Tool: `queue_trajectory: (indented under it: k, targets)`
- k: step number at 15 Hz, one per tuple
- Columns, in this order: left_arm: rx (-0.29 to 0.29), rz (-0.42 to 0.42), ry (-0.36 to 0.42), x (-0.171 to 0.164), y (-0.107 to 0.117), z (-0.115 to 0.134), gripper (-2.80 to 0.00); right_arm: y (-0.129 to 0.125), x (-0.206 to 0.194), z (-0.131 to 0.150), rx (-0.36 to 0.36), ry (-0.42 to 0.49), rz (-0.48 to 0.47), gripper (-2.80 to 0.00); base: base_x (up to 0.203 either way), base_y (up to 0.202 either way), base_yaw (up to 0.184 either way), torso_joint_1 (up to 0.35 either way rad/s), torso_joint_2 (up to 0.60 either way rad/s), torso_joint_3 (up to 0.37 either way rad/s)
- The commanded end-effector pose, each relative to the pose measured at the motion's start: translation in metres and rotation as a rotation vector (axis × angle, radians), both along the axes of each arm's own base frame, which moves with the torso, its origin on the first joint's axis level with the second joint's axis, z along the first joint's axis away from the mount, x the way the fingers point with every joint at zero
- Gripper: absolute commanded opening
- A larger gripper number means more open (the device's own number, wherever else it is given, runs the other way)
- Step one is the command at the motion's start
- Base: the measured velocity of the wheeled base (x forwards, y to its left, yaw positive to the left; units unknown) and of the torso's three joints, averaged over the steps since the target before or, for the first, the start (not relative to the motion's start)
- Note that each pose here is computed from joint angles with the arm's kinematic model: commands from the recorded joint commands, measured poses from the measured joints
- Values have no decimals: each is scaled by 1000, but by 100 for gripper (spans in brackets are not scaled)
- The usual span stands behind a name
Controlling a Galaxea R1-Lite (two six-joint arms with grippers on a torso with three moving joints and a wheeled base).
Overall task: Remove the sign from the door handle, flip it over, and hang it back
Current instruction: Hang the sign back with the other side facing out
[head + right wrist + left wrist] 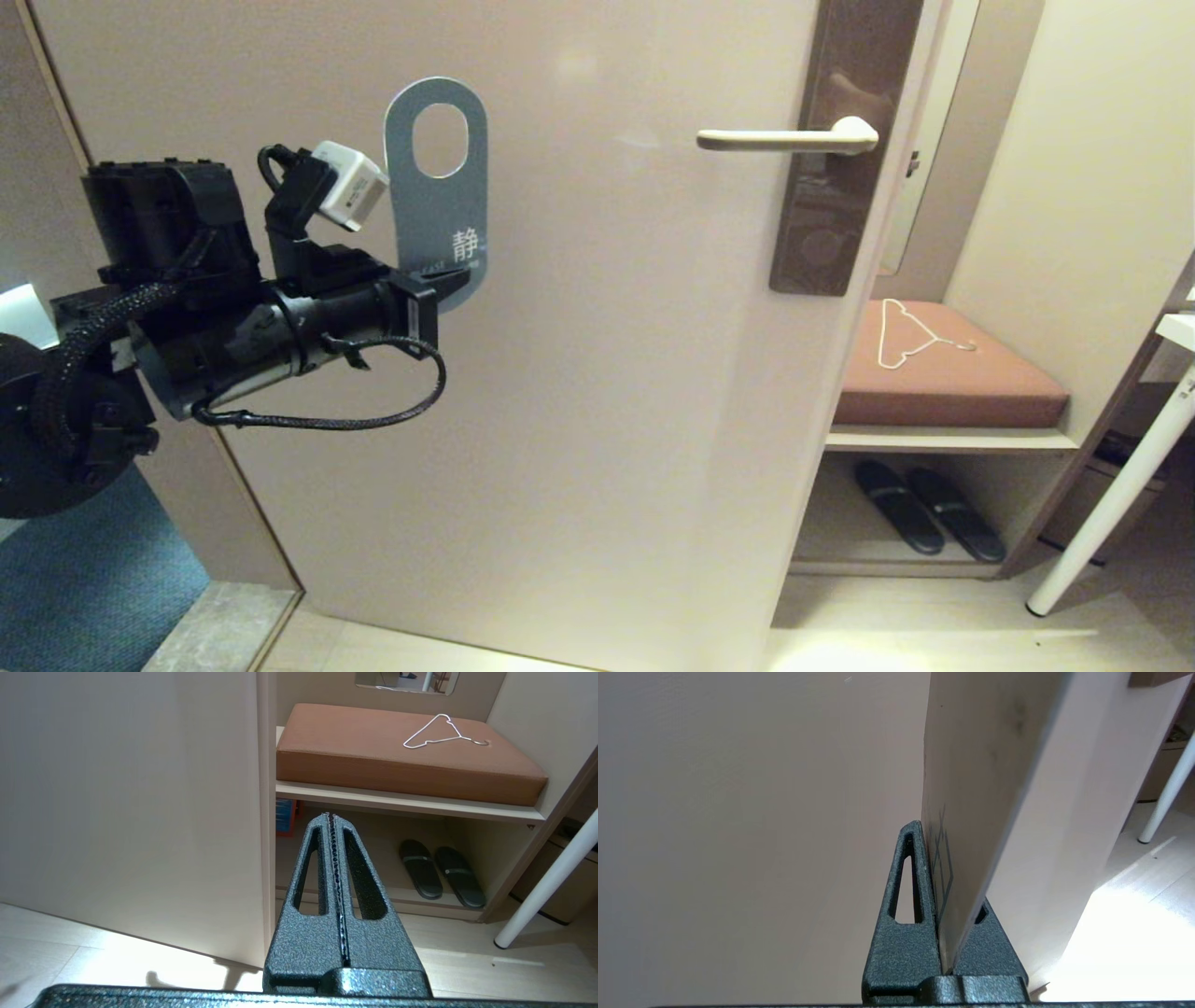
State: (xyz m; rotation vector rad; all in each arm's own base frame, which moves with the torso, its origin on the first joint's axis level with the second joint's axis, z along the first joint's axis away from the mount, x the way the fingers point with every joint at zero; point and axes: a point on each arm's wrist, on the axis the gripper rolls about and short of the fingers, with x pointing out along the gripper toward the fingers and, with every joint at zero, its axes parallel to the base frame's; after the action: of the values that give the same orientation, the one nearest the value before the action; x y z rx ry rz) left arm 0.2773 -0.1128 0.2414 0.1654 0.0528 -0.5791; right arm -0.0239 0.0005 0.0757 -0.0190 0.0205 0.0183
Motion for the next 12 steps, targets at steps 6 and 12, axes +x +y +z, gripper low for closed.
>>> queue_trajectory:
  k: [6, 12]
  targets:
    - [1, -54, -3, 24, -30, -2, -280, 0, 0, 0, -1, 1, 0, -280, 0, 0, 0, 0, 0, 0]
    - [-2, -80, -12, 43, -49, 0, -280, 0, 0, 0, -1, 1, -1, -280, 0, 0, 0, 0, 0, 0]
